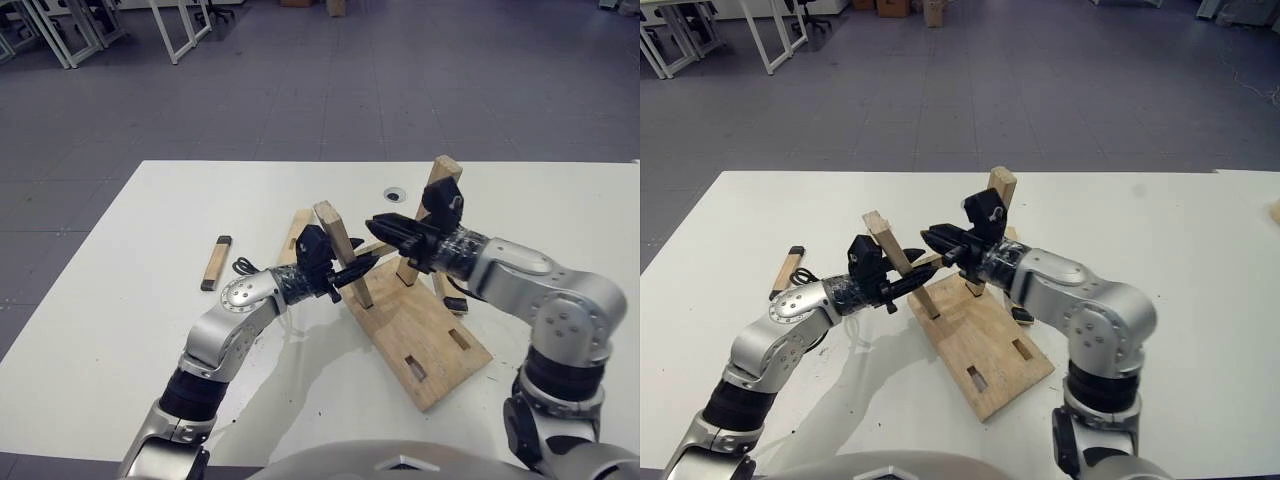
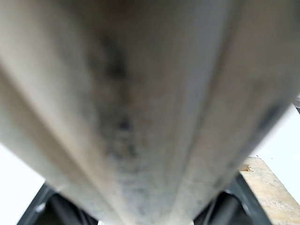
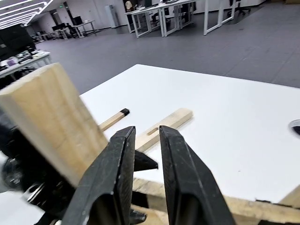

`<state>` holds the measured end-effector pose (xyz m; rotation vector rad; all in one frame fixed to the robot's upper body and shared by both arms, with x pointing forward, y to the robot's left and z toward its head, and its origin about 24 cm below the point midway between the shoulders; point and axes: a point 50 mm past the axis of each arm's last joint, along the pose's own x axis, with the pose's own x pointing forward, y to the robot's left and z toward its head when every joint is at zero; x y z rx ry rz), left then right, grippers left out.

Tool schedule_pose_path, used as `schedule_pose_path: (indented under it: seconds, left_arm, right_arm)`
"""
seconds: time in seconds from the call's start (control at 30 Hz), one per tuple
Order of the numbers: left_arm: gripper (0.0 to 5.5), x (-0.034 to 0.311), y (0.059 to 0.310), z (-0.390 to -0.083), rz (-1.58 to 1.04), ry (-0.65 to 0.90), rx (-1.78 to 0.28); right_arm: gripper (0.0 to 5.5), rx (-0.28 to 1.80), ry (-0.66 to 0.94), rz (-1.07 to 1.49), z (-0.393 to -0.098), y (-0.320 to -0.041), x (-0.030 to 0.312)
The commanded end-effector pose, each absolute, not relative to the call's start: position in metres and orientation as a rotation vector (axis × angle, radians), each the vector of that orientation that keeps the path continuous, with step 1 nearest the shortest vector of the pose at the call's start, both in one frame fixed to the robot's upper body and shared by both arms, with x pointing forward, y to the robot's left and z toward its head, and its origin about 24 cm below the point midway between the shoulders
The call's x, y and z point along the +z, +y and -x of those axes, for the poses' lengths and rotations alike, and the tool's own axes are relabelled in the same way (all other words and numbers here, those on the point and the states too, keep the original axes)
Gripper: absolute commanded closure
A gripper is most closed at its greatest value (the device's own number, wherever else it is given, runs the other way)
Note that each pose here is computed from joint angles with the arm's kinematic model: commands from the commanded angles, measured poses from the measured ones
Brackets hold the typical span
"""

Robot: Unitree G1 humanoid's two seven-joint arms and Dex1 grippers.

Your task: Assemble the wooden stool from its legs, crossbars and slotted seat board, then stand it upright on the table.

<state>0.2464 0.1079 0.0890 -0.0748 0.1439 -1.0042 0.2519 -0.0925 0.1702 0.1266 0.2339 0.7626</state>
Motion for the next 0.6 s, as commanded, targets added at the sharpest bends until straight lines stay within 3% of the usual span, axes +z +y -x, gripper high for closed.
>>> schedule_pose_path:
  seconds: [0.03, 0.2, 0.27, 0.43, 0.53, 0.6]
  left_arm:
    - [3.47, 0.023, 0.147, -0.233, -0.095, 0.555, -0.858]
    - [3.47, 0.024, 0.148, -0.233, -0.104, 0.553, -0.864]
    - [3.47, 0.024, 0.146, -0.234, -0.106, 0.552, -0.868]
    - [3.47, 0.019, 0.145, -0.233, -0.106, 0.571, -0.878]
    - [3.47, 0.012, 0.148, -0.231, -0.111, 0.608, -0.885]
    - [3.47, 0.010, 0.152, -0.229, -0.107, 0.638, -0.895]
  right_arm:
    - [4.56, 0.629, 0.032, -0.120, -0.266, -0.087, 0.193]
    - [4.56, 0.589, 0.496, 0.114, -0.244, -0.095, 0.091]
    - [4.56, 0.577, 0.551, 0.145, -0.236, -0.098, 0.075]
    - [4.56, 0.615, 0.256, -0.080, -0.245, -0.084, 0.127]
    - [4.56, 0.635, 0.080, -0.231, -0.238, -0.103, 0.164]
    - [4.56, 0.724, 0.102, -0.279, -0.222, -0.120, 0.167]
